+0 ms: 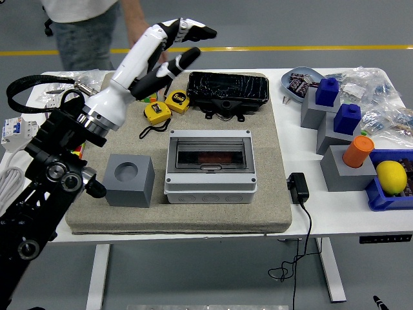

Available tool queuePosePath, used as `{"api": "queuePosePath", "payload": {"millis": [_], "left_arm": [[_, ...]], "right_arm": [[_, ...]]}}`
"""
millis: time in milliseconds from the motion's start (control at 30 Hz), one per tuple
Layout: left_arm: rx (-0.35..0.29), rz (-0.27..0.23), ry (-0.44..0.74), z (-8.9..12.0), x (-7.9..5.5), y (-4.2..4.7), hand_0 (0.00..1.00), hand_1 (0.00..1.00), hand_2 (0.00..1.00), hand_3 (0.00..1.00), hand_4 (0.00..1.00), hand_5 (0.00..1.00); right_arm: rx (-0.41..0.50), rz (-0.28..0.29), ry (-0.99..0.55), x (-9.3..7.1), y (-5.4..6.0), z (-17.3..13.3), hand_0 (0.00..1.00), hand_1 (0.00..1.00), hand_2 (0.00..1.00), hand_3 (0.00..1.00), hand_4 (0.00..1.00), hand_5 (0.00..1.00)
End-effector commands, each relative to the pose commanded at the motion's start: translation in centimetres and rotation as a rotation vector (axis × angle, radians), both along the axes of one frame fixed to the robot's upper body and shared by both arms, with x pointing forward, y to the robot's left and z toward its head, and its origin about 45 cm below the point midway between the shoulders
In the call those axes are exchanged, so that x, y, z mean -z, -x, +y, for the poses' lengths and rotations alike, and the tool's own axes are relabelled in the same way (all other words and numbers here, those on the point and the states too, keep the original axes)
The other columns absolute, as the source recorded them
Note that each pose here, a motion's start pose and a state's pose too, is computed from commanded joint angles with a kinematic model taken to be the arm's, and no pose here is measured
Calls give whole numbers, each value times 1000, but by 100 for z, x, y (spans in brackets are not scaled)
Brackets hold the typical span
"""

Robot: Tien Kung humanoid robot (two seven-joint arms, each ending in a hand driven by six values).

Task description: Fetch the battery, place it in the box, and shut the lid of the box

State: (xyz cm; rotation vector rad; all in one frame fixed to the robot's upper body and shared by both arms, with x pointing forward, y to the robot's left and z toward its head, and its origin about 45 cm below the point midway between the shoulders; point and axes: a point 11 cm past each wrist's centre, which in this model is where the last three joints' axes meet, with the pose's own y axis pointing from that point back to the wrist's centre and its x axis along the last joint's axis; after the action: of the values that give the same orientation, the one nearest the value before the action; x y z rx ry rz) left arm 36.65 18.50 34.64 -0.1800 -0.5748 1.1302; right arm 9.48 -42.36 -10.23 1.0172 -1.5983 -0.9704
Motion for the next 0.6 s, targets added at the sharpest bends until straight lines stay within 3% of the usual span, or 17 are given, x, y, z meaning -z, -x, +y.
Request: {"api": "queuePosePath", "payload": {"millis": [33, 133, 233, 300, 400, 467, 600], "left_arm": [[-14, 17, 45, 101, 22, -21, 873, 931, 916, 898, 998, 998], [-83, 72, 196, 439, 142, -97, 873, 931, 916, 898, 998, 998], [-210, 123, 358, 783, 328, -168, 900, 954, 938, 932, 998, 998], [-316, 176, 479, 1017, 526, -199, 900, 954, 938, 932, 998, 998], [-461, 276, 645, 1367, 842, -174, 900, 954, 938, 932, 998, 998], [-498, 344, 722, 1483, 1014, -141, 899, 954, 931, 901, 998, 998], [-528, 403, 593, 1530, 1210, -75, 899, 954, 931, 901, 998, 998]], "right_arm": [[1, 0, 0, -1, -3, -1, 937, 834, 791, 804, 998, 998], [2, 0, 3, -5, -5, -10, 937, 834, 791, 804, 998, 998], [3, -2, 5, -8, -9, -16, 936, 834, 791, 804, 998, 998], [2, -3, 4, -8, -17, -13, 936, 834, 791, 804, 998, 998], [1, -5, 3, -7, -22, -7, 936, 834, 791, 804, 998, 998], [1, -5, 3, -8, -24, -6, 940, 834, 790, 804, 998, 998], [0, -4, 5, -10, -25, -13, 940, 834, 790, 804, 998, 998]]}}
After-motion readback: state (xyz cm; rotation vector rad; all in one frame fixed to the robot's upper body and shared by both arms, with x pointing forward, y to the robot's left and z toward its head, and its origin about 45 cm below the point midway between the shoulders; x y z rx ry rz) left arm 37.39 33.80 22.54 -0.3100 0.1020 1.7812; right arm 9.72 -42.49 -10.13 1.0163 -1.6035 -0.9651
